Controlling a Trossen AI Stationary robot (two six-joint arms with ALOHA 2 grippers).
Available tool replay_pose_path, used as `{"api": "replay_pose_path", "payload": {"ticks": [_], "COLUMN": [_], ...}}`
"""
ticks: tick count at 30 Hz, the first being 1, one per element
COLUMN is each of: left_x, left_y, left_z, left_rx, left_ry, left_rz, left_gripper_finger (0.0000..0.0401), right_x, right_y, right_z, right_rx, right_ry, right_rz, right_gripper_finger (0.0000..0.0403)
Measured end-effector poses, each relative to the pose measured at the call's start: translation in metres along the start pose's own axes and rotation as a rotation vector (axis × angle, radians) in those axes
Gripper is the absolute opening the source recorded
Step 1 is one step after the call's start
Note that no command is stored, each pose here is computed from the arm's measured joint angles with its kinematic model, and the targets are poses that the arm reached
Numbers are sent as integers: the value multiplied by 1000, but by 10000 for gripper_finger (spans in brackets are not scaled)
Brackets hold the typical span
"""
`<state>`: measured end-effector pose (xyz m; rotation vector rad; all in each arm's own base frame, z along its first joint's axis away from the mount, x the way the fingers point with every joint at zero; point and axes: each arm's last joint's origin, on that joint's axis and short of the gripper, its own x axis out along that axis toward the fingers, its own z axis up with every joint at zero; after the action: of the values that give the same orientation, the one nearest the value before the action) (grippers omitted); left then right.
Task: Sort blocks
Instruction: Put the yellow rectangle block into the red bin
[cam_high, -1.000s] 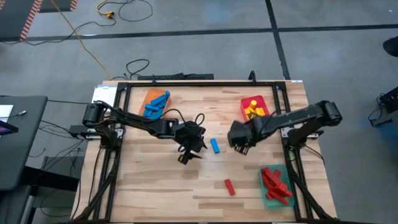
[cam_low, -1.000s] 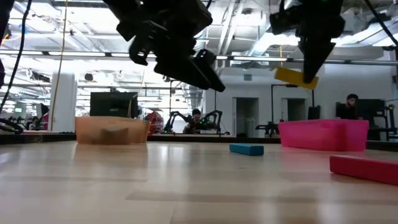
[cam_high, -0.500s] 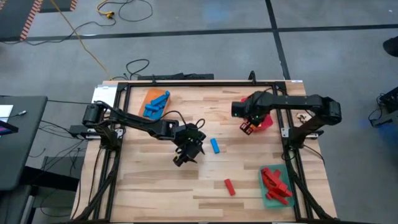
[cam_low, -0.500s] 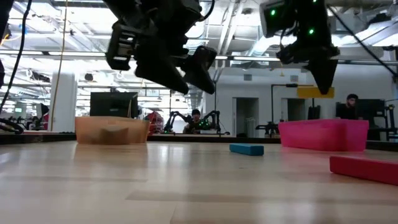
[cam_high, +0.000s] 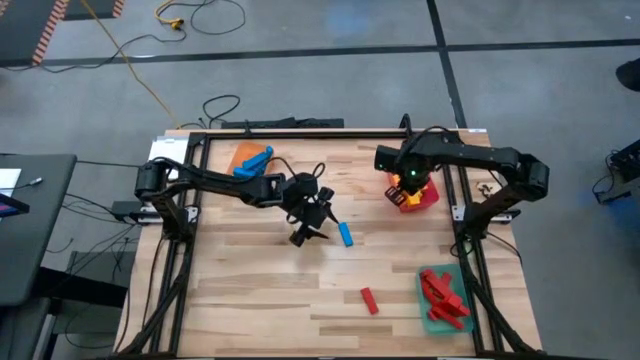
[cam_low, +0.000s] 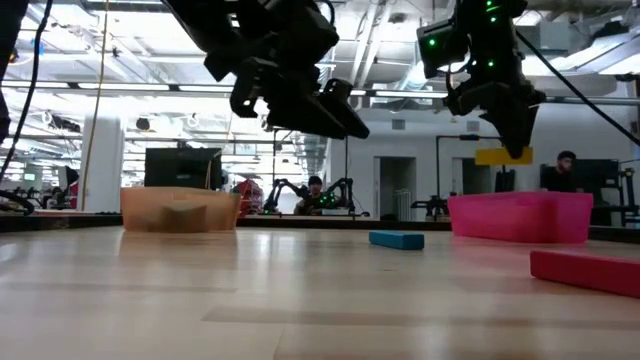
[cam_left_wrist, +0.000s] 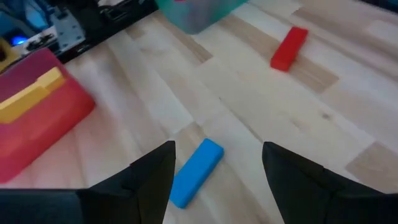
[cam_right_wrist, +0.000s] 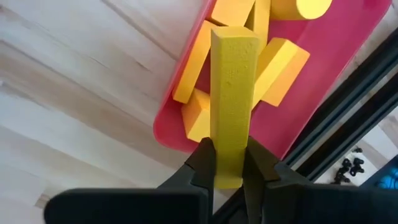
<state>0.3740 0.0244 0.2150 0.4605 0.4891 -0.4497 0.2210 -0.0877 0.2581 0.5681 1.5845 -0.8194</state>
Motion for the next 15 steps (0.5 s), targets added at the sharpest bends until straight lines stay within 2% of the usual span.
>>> {"api": "replay_pose_path", "payload": {"ticks": [7, 15], "left_x": [4, 34], "left_y": [0, -5], "left_z": [-5, -32], "left_rx": [-5, -23], "left_ry": [-7, 80], "left_rz": [-34, -73], "left_gripper_finger": [235, 235], "right_x": [1, 0], "right_y": [-3, -1], "right_z": [2, 2], "right_rx": [2, -4], "right_ry": [-6, -17], "right_rz": [1, -4], "right_gripper_finger": [82, 145]}}
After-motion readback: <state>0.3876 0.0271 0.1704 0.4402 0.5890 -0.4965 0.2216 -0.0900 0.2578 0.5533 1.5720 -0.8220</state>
